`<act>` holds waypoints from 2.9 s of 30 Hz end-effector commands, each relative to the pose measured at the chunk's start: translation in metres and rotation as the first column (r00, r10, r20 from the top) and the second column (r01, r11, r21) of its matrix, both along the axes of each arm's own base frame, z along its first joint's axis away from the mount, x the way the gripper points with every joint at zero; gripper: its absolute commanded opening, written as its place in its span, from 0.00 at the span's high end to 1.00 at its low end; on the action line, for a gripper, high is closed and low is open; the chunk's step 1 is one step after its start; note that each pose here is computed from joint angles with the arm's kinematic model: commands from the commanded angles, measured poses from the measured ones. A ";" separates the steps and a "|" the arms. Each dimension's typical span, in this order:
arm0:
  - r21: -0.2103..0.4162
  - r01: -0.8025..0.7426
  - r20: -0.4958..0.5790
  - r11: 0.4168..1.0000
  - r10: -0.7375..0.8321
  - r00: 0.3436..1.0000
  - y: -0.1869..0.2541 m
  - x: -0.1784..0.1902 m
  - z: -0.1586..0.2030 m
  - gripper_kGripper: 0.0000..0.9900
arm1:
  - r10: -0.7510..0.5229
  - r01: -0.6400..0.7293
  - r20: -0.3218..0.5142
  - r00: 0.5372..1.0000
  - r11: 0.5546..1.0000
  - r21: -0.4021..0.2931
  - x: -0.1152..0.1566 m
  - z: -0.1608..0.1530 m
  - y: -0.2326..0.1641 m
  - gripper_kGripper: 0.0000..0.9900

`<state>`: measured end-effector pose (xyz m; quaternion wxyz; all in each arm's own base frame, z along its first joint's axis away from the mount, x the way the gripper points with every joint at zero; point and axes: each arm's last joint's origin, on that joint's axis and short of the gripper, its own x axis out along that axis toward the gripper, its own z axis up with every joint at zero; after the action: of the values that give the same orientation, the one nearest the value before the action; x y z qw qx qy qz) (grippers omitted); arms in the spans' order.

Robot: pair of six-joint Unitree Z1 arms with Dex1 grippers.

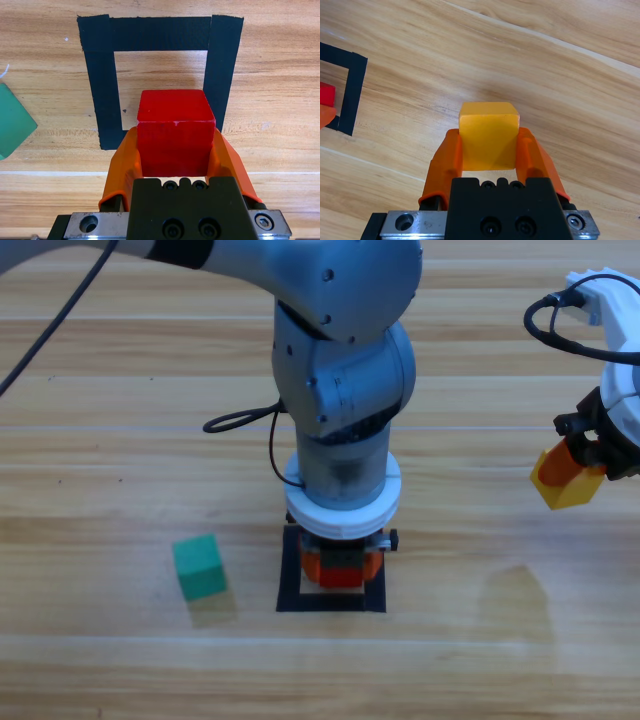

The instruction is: Stack the blocks in the rectangular block: red at the bottom, yellow in the middle, green on top

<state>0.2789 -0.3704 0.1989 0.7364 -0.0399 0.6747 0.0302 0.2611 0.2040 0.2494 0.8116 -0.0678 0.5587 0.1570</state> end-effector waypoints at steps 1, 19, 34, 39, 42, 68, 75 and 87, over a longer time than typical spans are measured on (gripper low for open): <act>0.045 0.020 -0.017 0.999 -0.020 1.000 -0.005 -0.005 -0.021 1.00 | 0.007 -0.008 -0.014 1.000 1.000 -0.008 -0.008 0.002 -0.004 0.97; 0.057 0.010 -0.022 0.998 -0.009 1.000 -0.001 -0.004 -0.031 1.00 | 0.009 -0.009 -0.015 1.000 1.000 -0.009 -0.009 0.001 -0.005 0.97; 0.049 0.007 -0.016 0.999 -0.006 1.000 -0.002 -0.002 -0.034 1.00 | 0.010 -0.010 -0.016 1.000 1.000 -0.010 -0.009 0.001 -0.005 0.97; 0.046 0.003 -0.012 0.999 -0.003 1.000 -0.003 -0.002 -0.034 1.00 | 0.010 -0.010 -0.014 1.000 1.000 -0.011 -0.009 0.001 -0.005 0.97; 0.048 0.000 -0.014 0.999 0.000 1.000 -0.003 -0.001 -0.036 1.00 | 0.010 -0.010 -0.015 1.000 1.000 -0.012 -0.009 0.001 -0.005 0.97; 0.024 -0.059 0.013 0.998 0.059 0.998 -0.003 -0.006 -0.021 0.07 | 0.009 -0.009 -0.015 1.000 1.000 -0.013 -0.009 0.001 -0.005 0.97; -0.001 -0.061 0.031 0.998 0.061 0.998 -0.003 -0.007 -0.008 0.05 | 0.006 -0.006 -0.005 1.000 1.000 -0.004 -0.010 0.005 -0.006 0.97; -0.161 -0.056 0.272 0.985 0.099 0.957 0.056 -0.014 0.153 0.05 | -0.095 0.098 -0.075 0.993 0.994 0.042 -0.015 0.019 -0.003 0.98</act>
<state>0.2770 -0.3588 0.2852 0.7927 -0.0850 0.6034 0.0179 0.2517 0.1972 0.2596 0.8039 -0.0413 0.5781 0.1339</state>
